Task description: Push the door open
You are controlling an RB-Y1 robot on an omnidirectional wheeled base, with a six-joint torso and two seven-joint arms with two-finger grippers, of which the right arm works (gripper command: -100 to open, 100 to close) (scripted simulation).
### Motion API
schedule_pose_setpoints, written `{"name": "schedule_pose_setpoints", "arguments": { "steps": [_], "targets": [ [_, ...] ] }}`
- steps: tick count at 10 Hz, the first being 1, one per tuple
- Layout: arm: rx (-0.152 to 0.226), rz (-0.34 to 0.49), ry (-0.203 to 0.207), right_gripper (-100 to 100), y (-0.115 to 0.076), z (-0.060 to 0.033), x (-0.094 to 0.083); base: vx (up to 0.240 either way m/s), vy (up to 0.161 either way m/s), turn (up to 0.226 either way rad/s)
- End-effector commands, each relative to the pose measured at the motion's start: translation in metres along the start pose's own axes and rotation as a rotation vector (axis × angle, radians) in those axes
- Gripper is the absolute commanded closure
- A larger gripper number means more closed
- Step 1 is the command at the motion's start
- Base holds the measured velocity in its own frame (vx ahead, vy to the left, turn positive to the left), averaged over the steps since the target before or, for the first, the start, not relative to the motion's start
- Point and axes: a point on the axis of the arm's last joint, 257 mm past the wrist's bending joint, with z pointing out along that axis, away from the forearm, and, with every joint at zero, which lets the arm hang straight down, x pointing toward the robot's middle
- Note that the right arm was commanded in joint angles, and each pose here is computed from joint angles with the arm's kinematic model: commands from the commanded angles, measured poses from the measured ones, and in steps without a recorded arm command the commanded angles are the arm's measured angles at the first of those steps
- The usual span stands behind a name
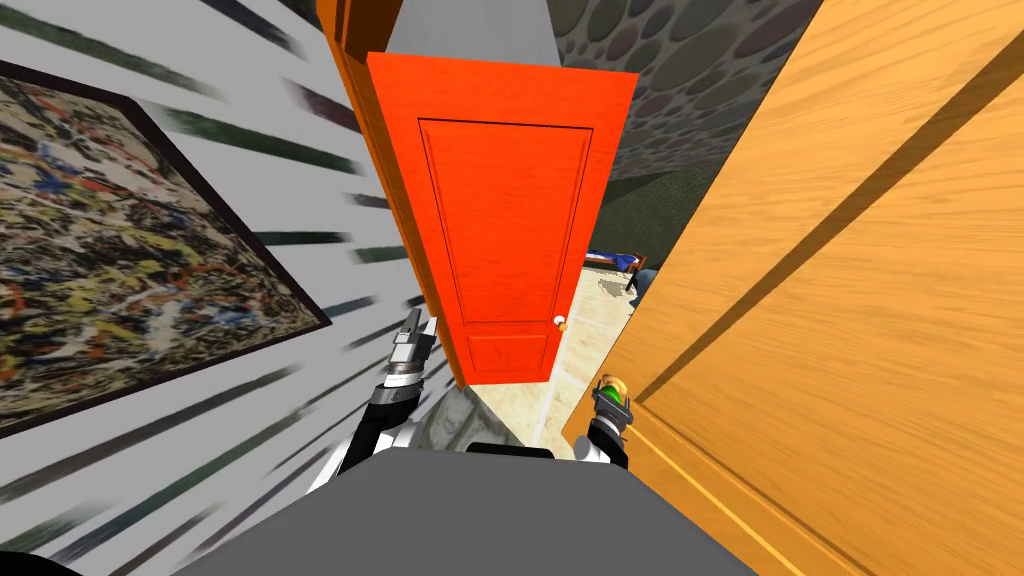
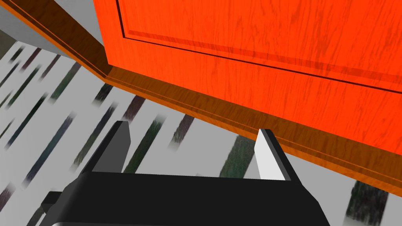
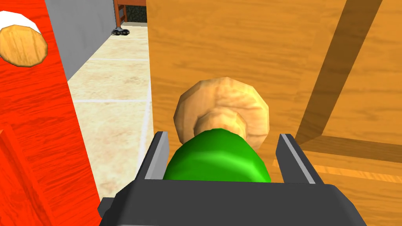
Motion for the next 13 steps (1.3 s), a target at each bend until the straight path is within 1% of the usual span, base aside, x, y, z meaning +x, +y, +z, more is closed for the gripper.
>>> {"name": "schedule_pose_setpoints", "arguments": {
  "steps": [1,4,7,8,13],
  "targets": [
    [-0.034,-0.007,0.023,100,0.014,0.0064,0.004,0.066,-0.039,-0.001],
    [-0.099,-0.003,0.020,100,0.033,0.0111,0.004,0.063,-0.045,0.042],
    [-0.162,0.003,0.013,100,0.050,0.0132,0.002,0.106,-0.051,0.037],
    [-0.162,0.003,0.013,100,0.050,0.0132,0.002,0.070,-0.037,0.010],
    [-0.257,0.017,-0.007,100,0.073,0.0116,-0.004,0.081,-0.044,0.030]
  ]
}}
